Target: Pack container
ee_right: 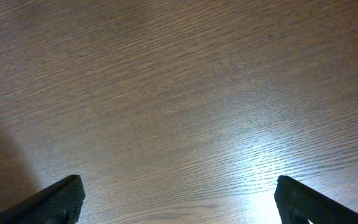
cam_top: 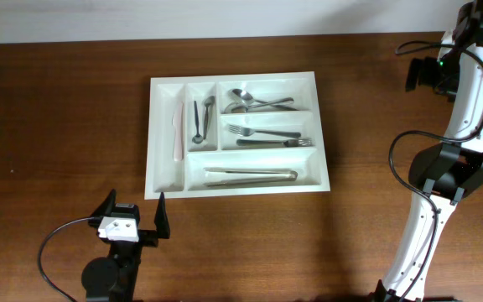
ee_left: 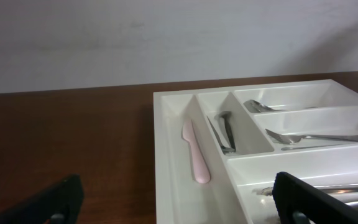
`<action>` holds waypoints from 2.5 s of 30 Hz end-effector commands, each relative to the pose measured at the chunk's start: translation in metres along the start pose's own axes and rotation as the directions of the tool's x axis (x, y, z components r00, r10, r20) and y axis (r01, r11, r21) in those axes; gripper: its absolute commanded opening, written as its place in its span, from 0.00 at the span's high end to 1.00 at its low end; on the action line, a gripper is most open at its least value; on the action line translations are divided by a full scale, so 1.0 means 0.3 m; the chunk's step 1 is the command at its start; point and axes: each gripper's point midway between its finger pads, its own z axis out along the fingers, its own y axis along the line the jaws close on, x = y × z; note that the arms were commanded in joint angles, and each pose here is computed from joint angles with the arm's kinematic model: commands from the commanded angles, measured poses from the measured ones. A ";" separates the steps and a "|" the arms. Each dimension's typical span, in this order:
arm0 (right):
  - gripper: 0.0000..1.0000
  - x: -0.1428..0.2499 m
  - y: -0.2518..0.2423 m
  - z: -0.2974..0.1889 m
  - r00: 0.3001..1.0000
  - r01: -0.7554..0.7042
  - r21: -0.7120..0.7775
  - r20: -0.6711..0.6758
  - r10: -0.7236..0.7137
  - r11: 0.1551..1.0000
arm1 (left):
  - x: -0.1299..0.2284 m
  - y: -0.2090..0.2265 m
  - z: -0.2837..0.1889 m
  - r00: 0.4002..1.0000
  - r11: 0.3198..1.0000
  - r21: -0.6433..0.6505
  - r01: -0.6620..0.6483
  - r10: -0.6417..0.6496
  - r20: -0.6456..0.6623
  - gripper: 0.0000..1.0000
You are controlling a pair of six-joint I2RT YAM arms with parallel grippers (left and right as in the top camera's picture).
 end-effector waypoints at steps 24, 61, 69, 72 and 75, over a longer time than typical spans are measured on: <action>0.01 0.000 0.103 -0.904 0.683 -0.011 -0.045 0.729 0.040 0.999 | 0.004 0.009 0.001 1.000 1.000 -0.015 -0.019 0.019 0.005 0.01; 0.01 0.904 0.304 -0.961 -0.096 0.419 -0.190 0.963 0.252 0.888 | 0.004 0.009 0.001 1.000 1.000 -0.015 -0.019 0.019 0.005 0.01; 0.01 0.955 0.287 -0.941 -0.235 0.438 -0.181 0.923 0.306 0.881 | 0.004 0.009 0.001 1.000 1.000 -0.015 -0.019 0.019 0.005 0.01; 0.01 0.961 0.287 -0.915 -0.245 0.439 -0.180 0.919 0.310 0.880 | 0.004 0.009 0.001 1.000 1.000 -0.015 -0.019 0.019 0.005 0.01; 0.01 0.955 0.292 -0.889 -0.234 0.438 -0.181 0.923 0.306 0.881 | 0.004 0.009 0.001 1.000 1.000 -0.015 -0.019 0.019 0.005 0.01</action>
